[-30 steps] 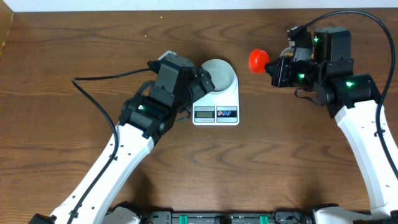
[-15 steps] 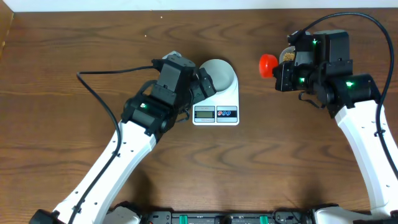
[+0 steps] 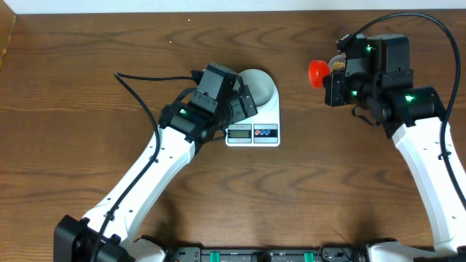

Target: Scoop item into bowl and weigh 50g on scale

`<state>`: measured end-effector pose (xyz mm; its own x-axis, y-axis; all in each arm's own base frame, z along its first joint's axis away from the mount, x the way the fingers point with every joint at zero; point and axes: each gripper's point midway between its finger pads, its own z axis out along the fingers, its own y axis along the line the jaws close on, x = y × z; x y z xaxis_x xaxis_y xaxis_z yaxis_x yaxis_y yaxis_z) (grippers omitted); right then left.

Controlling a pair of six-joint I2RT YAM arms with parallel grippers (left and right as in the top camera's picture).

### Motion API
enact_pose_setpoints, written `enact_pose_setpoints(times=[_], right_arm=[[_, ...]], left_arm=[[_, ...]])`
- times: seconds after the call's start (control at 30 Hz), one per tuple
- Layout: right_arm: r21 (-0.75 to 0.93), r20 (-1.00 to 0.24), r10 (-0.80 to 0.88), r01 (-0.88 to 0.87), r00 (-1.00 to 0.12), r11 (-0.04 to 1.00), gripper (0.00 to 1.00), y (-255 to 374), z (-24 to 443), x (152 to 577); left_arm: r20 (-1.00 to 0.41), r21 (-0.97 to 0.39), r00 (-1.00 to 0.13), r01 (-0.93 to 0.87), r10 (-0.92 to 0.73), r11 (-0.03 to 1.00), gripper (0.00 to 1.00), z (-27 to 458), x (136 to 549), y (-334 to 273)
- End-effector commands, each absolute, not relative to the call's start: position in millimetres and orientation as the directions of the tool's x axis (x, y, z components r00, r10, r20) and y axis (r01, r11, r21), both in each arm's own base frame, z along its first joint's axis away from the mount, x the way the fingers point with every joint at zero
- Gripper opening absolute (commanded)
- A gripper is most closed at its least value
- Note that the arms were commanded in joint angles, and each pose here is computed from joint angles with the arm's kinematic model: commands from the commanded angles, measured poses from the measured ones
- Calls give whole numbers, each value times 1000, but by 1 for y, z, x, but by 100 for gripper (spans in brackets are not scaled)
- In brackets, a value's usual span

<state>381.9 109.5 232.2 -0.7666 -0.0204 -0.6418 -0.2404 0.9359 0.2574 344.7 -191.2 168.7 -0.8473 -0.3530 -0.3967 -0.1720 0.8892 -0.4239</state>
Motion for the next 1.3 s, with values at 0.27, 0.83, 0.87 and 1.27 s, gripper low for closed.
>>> enact_pose_setpoints(times=[0.27, 0.83, 0.87, 1.27], right_arm=[[237, -715, -13, -260, -699, 936, 1, 108, 259, 393], [211, -700, -16, -228, -713, 950, 1, 101, 253, 391], [207, -700, -15, -223, -714, 953, 1, 99, 252, 391], [181, -689, -29, -210, -725, 961, 1, 94, 248, 389]], left_arm=[[-331, -447, -908, -89, -257, 890, 80, 159, 324, -212], [-350, -330, -930, 10, -113, 944, 7, 109, 295, -235], [-346, -326, -932, 11, -109, 945, 7, 103, 297, -237], [-310, -286, -946, 0, -93, 958, 7, 52, 311, -249]])
